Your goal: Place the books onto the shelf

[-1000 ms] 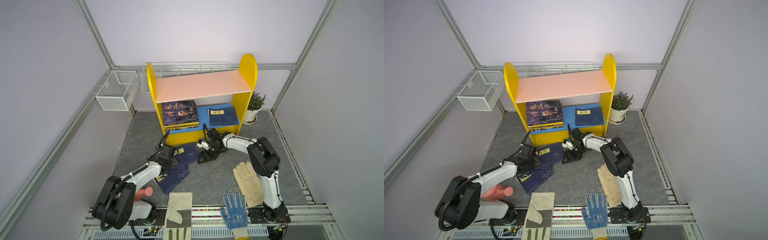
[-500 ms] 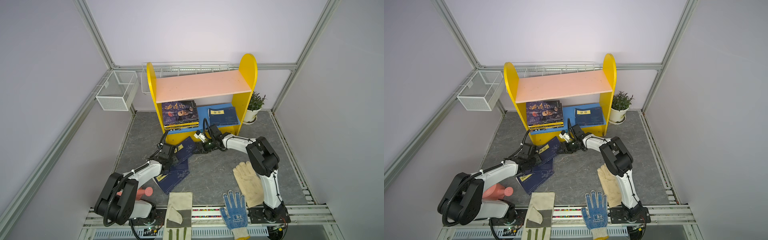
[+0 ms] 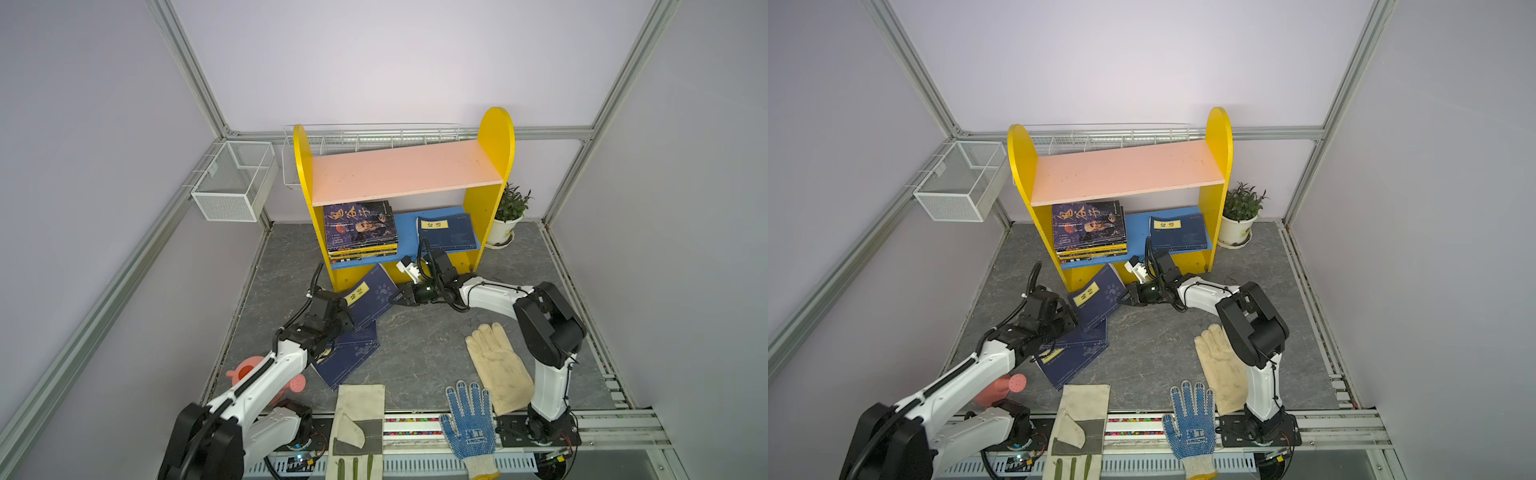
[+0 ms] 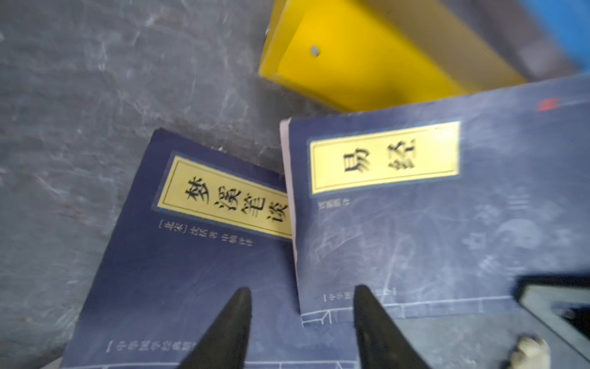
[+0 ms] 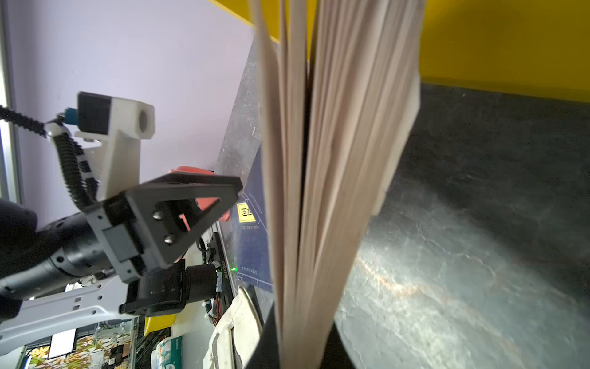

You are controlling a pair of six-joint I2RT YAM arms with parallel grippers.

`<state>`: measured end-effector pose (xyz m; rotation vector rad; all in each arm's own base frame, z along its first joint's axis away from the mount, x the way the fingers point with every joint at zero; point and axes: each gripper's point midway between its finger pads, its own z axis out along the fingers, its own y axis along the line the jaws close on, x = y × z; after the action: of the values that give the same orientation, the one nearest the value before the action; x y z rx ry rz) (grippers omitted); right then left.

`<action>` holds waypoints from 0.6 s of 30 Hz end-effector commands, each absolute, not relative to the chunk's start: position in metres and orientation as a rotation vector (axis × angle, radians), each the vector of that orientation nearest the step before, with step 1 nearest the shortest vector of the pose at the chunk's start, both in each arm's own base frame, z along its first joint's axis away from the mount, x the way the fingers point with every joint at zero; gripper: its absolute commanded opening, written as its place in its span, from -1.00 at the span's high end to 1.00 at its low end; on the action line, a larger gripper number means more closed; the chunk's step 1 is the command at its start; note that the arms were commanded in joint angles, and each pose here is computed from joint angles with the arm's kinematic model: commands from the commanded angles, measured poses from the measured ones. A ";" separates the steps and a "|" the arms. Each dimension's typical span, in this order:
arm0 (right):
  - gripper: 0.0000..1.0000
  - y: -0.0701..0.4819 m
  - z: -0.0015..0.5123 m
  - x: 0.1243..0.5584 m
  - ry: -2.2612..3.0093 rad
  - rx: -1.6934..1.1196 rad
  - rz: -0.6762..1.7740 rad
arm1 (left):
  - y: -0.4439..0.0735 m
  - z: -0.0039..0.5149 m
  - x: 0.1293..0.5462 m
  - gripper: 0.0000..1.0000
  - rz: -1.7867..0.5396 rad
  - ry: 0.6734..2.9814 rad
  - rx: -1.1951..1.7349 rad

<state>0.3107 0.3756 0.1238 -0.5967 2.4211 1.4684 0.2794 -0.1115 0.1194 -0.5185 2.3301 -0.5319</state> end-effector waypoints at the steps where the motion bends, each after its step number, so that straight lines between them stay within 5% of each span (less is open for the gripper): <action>1: 0.85 0.367 0.194 0.303 2.173 -0.747 1.541 | -0.107 0.152 0.272 -0.23 -0.627 2.215 -0.547; 10: 0.84 0.336 0.253 0.266 2.042 -0.899 1.663 | -0.129 0.222 0.263 -0.59 -0.919 2.008 -0.421; 18: 0.83 0.339 0.275 0.261 1.975 -0.933 1.760 | -0.167 0.249 0.260 -0.67 -1.164 1.897 -0.196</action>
<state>0.2681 0.3383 0.2554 -0.8623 2.0622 1.6991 0.2642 -0.1490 0.2258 -0.3255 1.9864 -1.0294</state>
